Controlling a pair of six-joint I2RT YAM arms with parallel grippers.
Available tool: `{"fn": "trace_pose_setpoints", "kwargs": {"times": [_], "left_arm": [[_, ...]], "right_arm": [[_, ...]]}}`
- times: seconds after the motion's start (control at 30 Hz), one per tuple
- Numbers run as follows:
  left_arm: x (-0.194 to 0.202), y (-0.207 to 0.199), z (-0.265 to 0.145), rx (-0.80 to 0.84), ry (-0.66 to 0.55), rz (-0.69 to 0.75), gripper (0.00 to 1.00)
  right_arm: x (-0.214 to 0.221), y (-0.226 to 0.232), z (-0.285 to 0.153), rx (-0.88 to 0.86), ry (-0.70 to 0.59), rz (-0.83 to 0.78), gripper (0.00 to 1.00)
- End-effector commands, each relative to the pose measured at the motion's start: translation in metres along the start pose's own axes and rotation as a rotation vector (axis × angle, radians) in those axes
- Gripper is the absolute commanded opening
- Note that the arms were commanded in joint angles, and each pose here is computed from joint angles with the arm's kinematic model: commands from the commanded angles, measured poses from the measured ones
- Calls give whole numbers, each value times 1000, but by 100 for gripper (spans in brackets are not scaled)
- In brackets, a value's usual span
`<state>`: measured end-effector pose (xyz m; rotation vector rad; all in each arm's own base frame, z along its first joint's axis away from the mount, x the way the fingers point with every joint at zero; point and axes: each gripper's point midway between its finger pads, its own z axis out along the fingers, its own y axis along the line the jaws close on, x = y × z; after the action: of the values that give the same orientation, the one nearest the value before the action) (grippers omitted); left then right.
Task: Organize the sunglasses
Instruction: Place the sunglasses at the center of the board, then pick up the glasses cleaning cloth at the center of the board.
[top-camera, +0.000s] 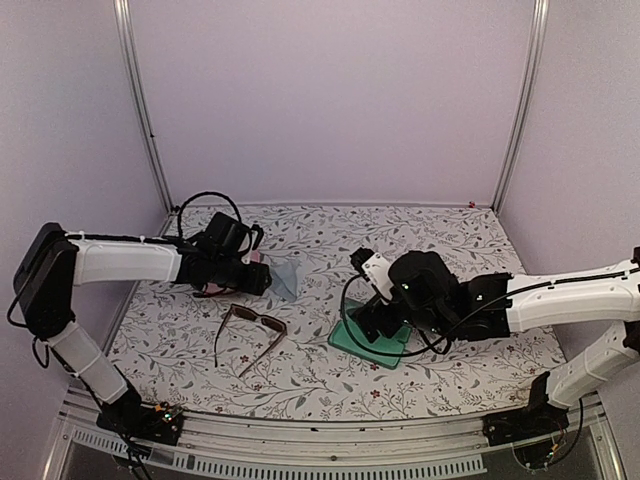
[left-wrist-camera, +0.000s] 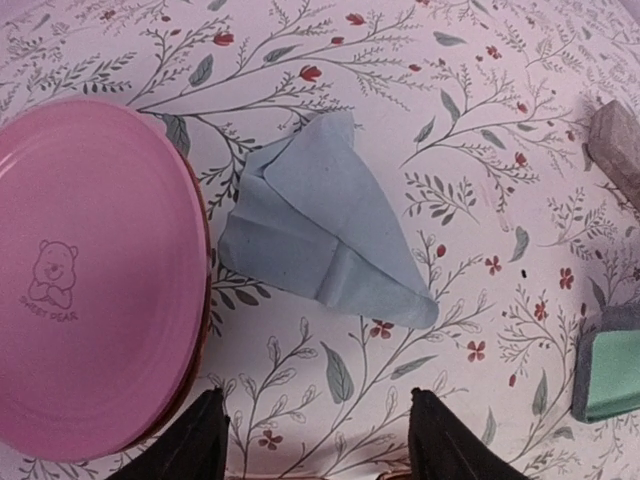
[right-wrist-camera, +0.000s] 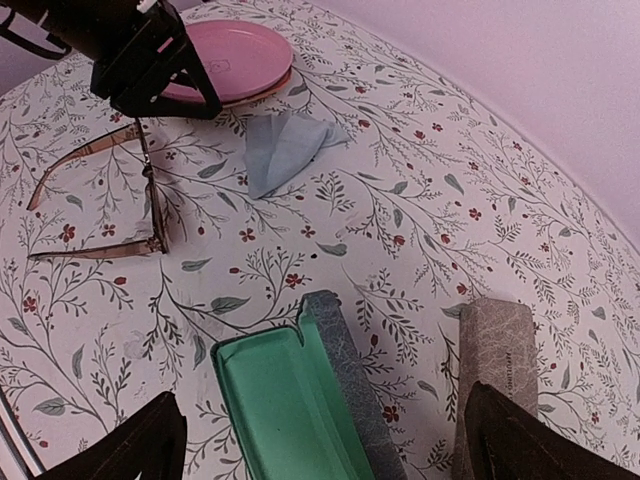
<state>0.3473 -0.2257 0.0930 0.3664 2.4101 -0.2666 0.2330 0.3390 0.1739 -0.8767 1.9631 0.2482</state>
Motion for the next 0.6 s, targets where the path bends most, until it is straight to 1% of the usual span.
{"fn": "trace_pose_setpoints", "kwargs": {"times": [0.0,0.1,0.27,0.43,0.57], "left_arm": [[-19,-19,22,93,-12,11,58],[-20,-27,36,120,4,5,56],[-23,-39,52,154,19,7,56],[-22,-53,64,157,36,40,56],[-16,-63,70,149,60,72,49]], "right_arm": [[0,-11,-4,34,-23,69,99],[5,-12,-3,37,-22,66,99],[9,-12,-2,32,-28,69,99],[13,-11,-2,21,-23,68,99],[13,-12,-3,27,-25,66,99]]}}
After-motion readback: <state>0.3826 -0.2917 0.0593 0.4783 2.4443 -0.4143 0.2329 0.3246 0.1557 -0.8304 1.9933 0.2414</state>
